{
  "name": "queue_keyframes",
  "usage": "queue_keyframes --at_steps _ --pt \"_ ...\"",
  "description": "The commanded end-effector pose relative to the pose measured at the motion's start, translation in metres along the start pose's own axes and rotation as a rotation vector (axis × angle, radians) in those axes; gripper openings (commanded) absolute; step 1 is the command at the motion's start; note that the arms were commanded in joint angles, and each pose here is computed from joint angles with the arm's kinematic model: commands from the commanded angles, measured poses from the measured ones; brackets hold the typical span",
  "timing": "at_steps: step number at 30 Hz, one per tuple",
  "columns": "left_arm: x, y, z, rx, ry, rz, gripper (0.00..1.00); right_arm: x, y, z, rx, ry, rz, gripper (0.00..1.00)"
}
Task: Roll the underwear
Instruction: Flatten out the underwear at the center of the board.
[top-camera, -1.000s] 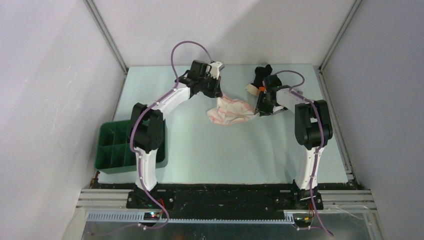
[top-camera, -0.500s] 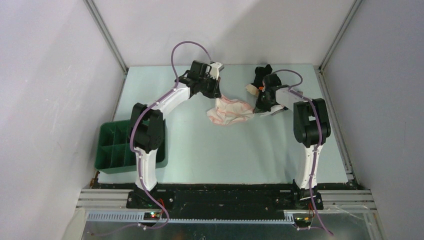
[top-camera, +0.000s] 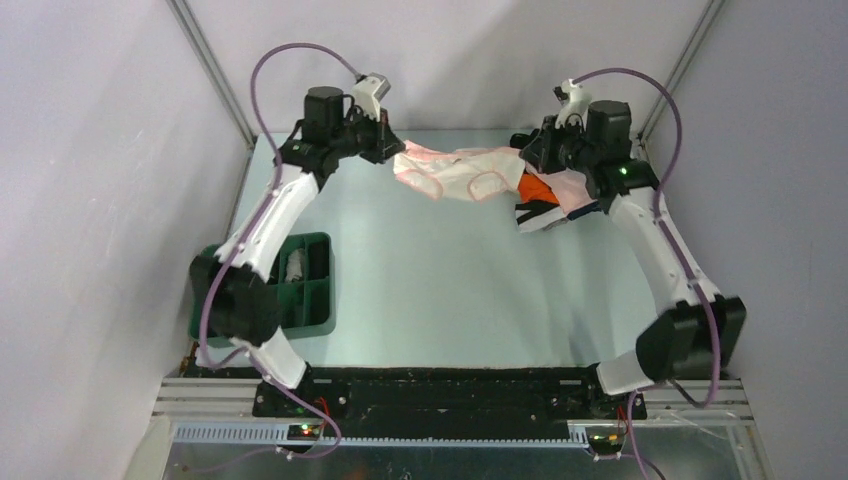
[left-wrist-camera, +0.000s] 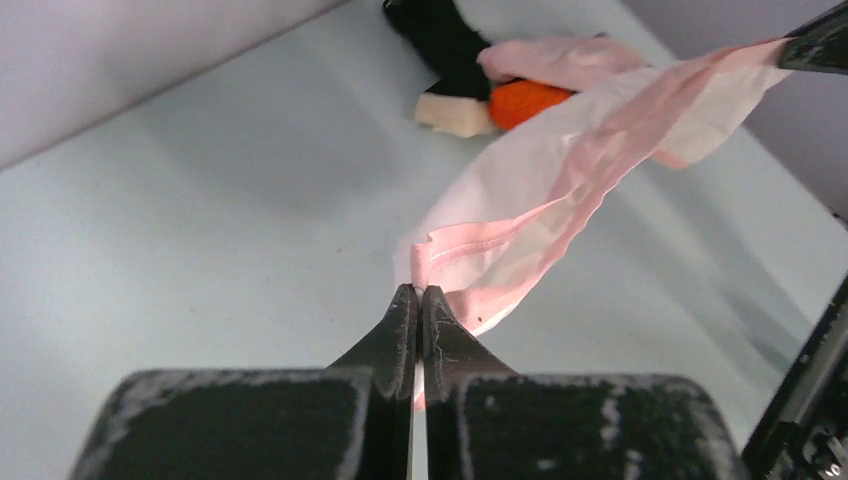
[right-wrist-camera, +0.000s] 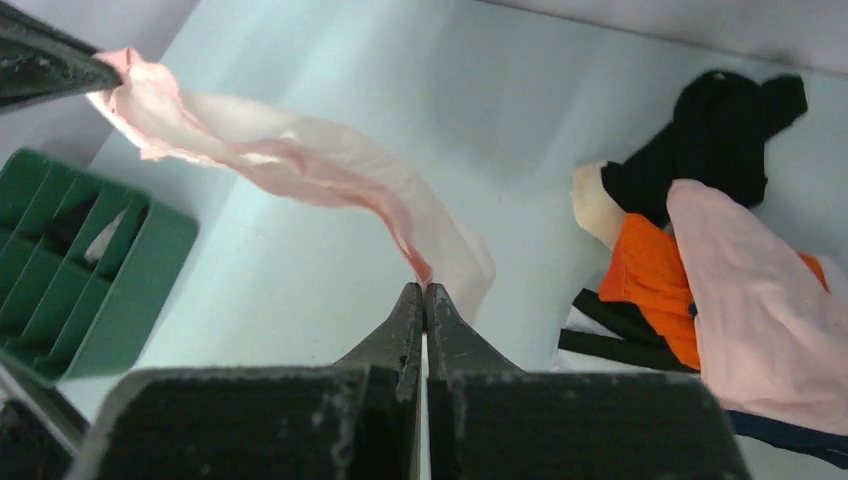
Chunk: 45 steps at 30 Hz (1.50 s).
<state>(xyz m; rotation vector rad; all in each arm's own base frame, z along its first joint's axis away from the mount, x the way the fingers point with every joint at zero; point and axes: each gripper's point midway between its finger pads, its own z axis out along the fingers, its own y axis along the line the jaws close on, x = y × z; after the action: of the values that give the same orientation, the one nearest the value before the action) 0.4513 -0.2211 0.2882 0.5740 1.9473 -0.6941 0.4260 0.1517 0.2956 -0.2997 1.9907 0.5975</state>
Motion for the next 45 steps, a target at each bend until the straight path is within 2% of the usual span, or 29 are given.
queue_keyframes --at_steps 1,6,12,16,20,25,28,32,35,42,45 --pt "-0.017 -0.047 -0.042 0.091 -0.105 0.038 0.00 0.006 0.045 -0.036 -0.129 -0.038 -0.173 0.00" --pt "0.000 -0.067 -0.069 0.118 -0.112 0.020 0.00 0.025 0.073 -0.079 -0.185 -0.045 -0.214 0.00" --pt "0.040 -0.099 -0.094 0.181 -0.084 0.058 0.00 0.050 0.099 -0.110 -0.263 -0.022 -0.214 0.00" --pt "0.091 -0.111 -0.104 0.208 -0.018 0.042 0.00 0.079 0.117 -0.132 -0.349 0.025 -0.193 0.00" --pt "0.126 -0.122 -0.116 0.252 -0.003 0.022 0.00 0.119 0.126 -0.153 -0.394 0.067 -0.119 0.00" --pt "0.144 -0.130 -0.130 0.283 -0.009 0.033 0.00 0.155 0.135 -0.174 -0.441 0.111 -0.070 0.00" --pt "0.147 -0.135 -0.133 0.299 0.005 0.007 0.00 0.160 0.141 -0.179 -0.483 0.127 -0.038 0.00" --pt "0.151 -0.127 -0.122 0.273 0.049 -0.034 0.00 0.167 0.137 -0.170 -0.481 0.180 0.023 0.00" --pt "0.154 -0.099 -0.098 0.151 0.085 -0.074 0.00 0.170 0.123 -0.152 -0.432 0.193 0.046 0.00" --pt "0.186 -0.053 -0.034 0.044 0.208 -0.199 0.00 0.187 0.053 -0.075 -0.275 0.270 0.171 0.00" --pt "0.187 -0.034 -0.007 -0.004 0.217 -0.219 0.00 0.194 0.027 -0.044 -0.235 0.295 0.197 0.00"
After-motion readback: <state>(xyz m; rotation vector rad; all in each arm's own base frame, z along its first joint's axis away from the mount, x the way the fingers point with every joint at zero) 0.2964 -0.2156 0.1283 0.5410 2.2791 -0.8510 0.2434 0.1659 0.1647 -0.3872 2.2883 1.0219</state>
